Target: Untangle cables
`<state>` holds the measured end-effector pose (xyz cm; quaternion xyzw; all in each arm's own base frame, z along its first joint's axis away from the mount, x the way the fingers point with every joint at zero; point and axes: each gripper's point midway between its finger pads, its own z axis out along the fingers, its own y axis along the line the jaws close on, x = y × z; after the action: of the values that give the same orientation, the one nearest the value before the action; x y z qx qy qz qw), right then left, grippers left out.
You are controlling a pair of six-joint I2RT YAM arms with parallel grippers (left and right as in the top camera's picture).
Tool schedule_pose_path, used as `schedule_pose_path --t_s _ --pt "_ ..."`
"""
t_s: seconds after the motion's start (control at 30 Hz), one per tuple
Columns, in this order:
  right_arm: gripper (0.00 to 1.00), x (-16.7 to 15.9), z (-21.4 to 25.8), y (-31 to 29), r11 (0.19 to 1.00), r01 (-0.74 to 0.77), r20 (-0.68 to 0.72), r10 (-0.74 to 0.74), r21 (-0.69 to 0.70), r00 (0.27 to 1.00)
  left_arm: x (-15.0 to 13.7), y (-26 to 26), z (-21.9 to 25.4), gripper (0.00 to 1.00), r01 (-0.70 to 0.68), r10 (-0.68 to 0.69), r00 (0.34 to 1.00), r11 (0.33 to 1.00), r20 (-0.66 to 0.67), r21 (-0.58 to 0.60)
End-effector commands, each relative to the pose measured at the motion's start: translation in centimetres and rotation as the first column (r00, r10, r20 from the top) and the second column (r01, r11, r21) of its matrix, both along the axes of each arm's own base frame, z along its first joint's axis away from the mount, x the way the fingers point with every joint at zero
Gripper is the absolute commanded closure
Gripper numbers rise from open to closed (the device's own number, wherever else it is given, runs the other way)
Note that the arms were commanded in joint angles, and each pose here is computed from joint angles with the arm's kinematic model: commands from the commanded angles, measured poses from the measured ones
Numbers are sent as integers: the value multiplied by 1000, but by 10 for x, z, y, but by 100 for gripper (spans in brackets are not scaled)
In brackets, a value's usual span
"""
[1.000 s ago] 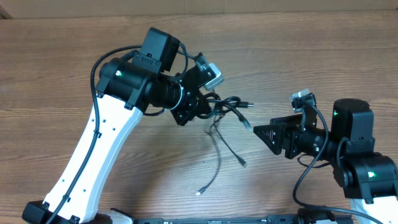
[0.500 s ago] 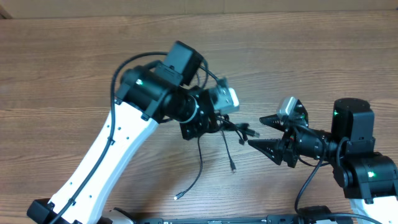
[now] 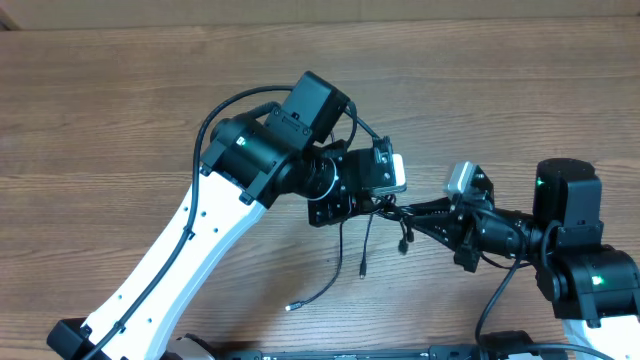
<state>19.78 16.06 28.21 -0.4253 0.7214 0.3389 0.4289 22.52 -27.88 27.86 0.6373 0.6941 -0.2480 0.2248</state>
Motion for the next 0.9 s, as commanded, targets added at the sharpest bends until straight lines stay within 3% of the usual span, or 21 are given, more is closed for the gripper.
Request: schedule_pose_path --t_s 0.0,0.2,0.3,0.43,0.53,0.67,0.87 --pt "96 -6 8 3 999 -28 5 28 26 1000 -7 -9 18 96 44 -42 999 995 18 -87" --pt "96 -15 4 4 998 -37 -56 40 40 998 12 -12 26 96 -106 102 994 987 -37 -122" --pt "96 -18 1 4 999 -36 -78 39 39 996 30 -5 25 96 -245 239 969 963 -66 -107" --pt "96 -19 0 4 999 -36 -90 39 39 995 62 16 21 96 -525 515 847 849 -133 -54" --pt "96 -19 0 4 999 -34 -93 38 39 995 74 27 22 96 -655 632 743 755 -221 -39" --pt "96 -21 -1 3 999 -34 -105 38 38 994 87 34 27 96 -754 707 632 656 -318 -37" --pt "96 -20 -6 1 1000 -15 -126 17 19 992 84 27 32 96 -729 674 659 681 -336 -65"
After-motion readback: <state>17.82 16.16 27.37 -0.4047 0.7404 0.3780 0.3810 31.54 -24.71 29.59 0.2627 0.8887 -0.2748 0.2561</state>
